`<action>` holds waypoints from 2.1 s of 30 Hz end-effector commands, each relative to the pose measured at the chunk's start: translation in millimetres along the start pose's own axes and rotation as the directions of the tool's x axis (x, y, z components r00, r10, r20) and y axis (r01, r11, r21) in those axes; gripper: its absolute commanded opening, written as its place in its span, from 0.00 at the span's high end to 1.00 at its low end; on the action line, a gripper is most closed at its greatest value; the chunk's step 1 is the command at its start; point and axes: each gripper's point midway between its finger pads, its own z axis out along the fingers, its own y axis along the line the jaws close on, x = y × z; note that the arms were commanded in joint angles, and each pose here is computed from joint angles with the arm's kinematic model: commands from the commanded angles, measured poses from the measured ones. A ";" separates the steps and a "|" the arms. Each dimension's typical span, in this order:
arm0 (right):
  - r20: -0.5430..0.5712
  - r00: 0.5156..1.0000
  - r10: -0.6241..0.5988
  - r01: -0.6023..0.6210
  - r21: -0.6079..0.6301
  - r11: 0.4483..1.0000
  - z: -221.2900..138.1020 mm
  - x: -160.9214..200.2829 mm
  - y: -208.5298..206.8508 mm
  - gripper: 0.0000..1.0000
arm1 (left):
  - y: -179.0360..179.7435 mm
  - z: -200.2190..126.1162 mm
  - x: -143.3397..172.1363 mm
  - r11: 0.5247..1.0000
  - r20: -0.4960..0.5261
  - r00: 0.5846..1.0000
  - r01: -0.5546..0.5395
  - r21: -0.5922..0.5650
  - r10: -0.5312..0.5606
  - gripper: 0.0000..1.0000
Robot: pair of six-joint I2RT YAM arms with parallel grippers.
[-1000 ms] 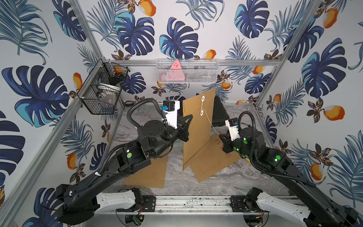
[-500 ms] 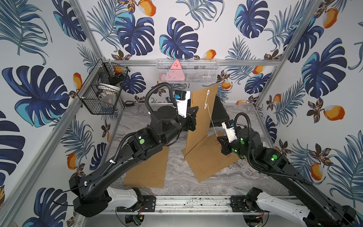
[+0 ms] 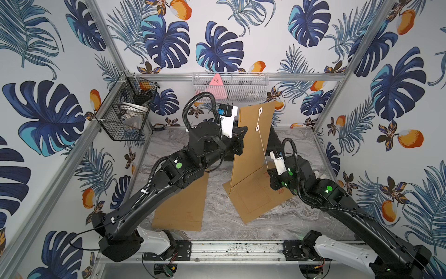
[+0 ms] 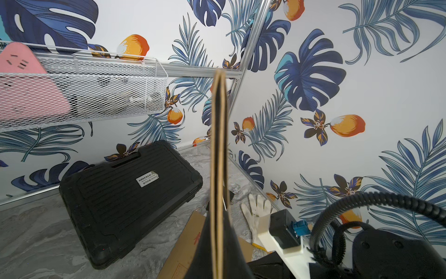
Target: Open the file bag
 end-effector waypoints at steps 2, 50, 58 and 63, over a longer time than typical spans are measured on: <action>-0.006 1.000 -0.024 0.023 -0.056 0.998 0.0 4.0 9.3 1.00 | -1.9 -3.1 -13.0 1.000 0.045 0.999 0.026 0.016 -0.027 1.00; 0.159 0.987 -0.003 0.094 -0.572 0.815 -48.0 -44.8 106.4 1.00 | 57.6 8.5 50.1 0.970 -0.155 0.978 -0.164 -0.178 0.137 1.00; 0.320 0.944 0.082 0.153 -0.643 0.751 -101.1 -99.2 117.3 1.00 | 67.0 15.5 78.3 0.955 -0.253 0.949 -0.236 -0.182 0.186 1.00; 0.394 0.911 0.119 0.185 -0.650 0.737 -127.2 -119.1 116.4 1.00 | 71.4 18.2 91.2 0.950 -0.290 0.937 -0.252 -0.185 0.192 1.00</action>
